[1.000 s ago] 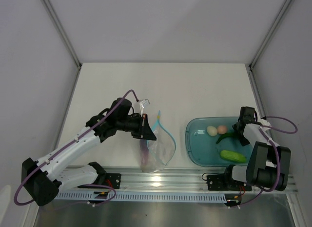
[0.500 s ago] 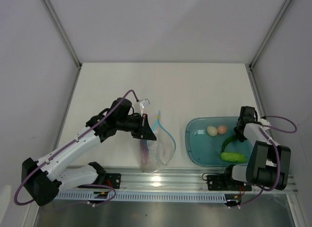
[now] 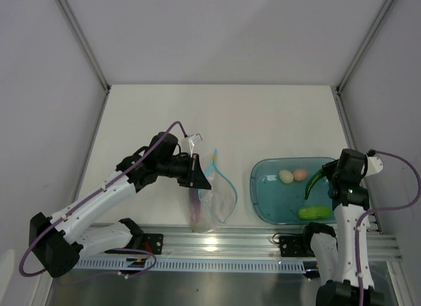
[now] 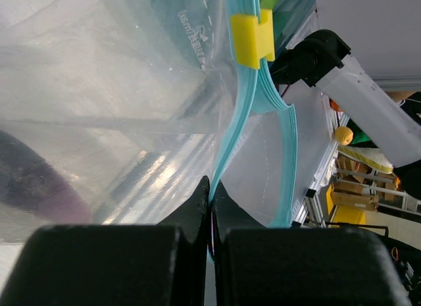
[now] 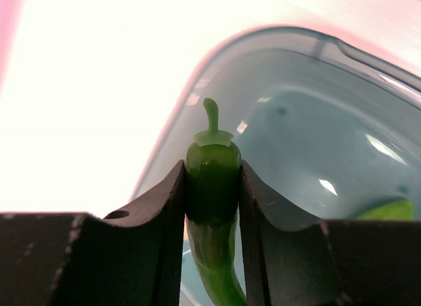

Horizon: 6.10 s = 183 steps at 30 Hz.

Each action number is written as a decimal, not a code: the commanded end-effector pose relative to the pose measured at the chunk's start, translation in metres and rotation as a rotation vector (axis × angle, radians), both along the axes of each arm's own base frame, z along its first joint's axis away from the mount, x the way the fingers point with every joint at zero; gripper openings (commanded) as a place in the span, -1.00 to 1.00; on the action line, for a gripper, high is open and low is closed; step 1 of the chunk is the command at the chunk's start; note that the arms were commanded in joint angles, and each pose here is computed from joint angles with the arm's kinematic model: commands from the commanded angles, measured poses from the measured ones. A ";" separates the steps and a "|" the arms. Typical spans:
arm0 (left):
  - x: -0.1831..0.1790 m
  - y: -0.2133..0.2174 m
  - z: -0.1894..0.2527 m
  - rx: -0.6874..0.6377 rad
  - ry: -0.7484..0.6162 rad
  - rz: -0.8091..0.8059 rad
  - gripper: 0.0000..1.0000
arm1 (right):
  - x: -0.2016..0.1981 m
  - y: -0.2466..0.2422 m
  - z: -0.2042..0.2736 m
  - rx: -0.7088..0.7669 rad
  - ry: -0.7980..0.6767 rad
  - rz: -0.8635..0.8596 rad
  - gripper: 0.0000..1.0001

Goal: Place the food in the zip-top bag and seal the zipper
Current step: Pick up the fake vegetable from the zipper food storage bag, then place the fake vegetable in the zipper food storage bag, then pick up the fake vegetable from the zipper food storage bag.

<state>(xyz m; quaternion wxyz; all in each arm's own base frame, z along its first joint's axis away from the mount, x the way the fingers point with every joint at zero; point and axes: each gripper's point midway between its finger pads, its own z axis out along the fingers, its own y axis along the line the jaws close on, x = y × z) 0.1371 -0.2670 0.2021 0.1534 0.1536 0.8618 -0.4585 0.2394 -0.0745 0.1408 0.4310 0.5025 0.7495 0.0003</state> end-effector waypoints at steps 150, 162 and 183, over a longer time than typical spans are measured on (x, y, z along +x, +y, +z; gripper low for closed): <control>-0.006 -0.008 0.028 -0.103 -0.028 -0.034 -0.99 | -0.053 0.043 0.018 -0.048 0.281 -0.255 0.89; -0.006 -0.012 0.026 -0.107 -0.011 -0.052 -0.99 | -0.092 0.020 -0.021 0.156 0.240 -0.576 0.78; -0.010 -0.008 0.028 -0.104 -0.020 -0.056 -0.99 | -0.096 0.047 -0.091 0.267 0.496 -0.586 0.81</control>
